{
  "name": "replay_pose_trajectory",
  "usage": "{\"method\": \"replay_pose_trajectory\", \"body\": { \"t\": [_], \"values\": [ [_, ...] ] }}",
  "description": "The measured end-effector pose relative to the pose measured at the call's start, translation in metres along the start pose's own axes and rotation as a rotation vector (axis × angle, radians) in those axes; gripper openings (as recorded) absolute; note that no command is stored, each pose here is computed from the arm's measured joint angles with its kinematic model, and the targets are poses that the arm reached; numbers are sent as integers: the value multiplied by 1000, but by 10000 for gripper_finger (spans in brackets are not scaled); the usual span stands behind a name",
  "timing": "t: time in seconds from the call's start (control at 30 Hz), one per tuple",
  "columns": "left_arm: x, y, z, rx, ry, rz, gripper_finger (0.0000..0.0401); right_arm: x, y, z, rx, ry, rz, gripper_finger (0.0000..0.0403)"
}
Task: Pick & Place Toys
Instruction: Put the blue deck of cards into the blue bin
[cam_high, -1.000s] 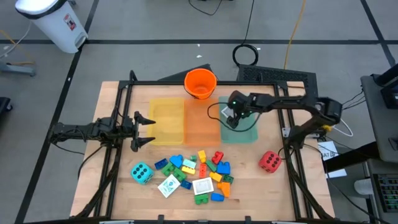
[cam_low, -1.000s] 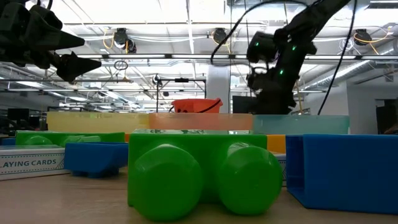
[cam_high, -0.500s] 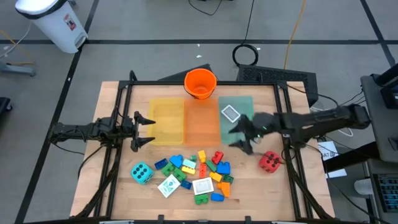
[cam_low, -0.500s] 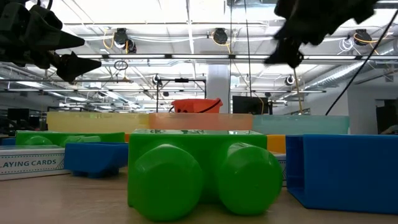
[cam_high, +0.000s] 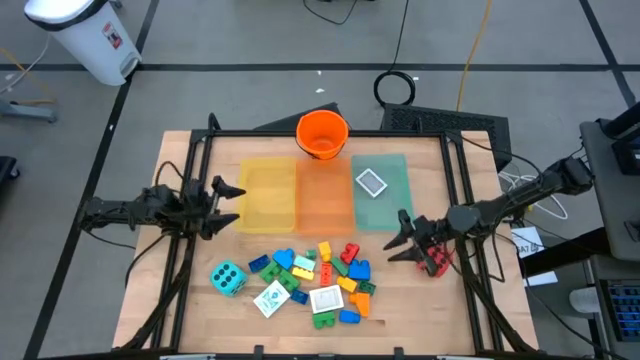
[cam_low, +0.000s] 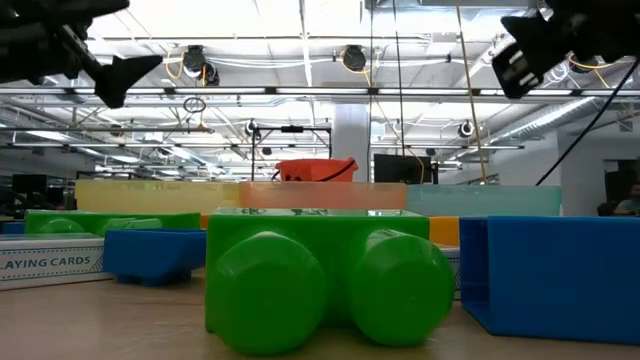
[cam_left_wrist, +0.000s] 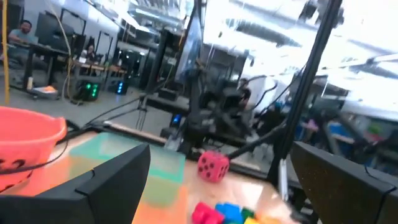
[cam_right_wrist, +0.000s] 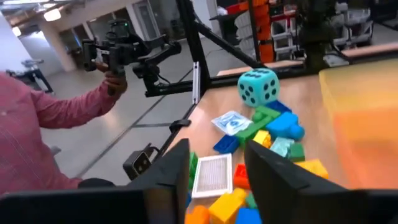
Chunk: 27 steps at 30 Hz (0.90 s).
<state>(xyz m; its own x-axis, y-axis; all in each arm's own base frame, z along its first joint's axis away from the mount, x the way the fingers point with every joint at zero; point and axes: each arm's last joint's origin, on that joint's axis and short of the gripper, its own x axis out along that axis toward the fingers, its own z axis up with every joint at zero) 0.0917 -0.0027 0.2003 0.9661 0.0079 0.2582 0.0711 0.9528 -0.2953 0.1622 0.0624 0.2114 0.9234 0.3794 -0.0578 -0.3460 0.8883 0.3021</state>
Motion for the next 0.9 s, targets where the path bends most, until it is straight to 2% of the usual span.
{"method": "replay_pose_trajectory", "body": {
  "t": [0.13,0.3,0.47,0.67,0.8,0.9],
  "values": [
    [0,0,1,-14,-16,3,392,-10,-2,-13,6,5,6,59],
    [0,2,2,-127,-46,79,392,-22,-8,-29,21,-66,1,7],
    [0,2,3,-166,-60,93,392,-30,-10,-37,36,-128,23,15],
    [2,-3,7,-296,-18,4,392,-31,-10,-36,47,-149,34,22],
    [20,-16,15,-297,114,-2,392,-31,-9,-35,47,-157,37,19],
    [48,-34,18,-264,319,13,392,-31,-9,-35,47,-159,38,15]
  ]
}}
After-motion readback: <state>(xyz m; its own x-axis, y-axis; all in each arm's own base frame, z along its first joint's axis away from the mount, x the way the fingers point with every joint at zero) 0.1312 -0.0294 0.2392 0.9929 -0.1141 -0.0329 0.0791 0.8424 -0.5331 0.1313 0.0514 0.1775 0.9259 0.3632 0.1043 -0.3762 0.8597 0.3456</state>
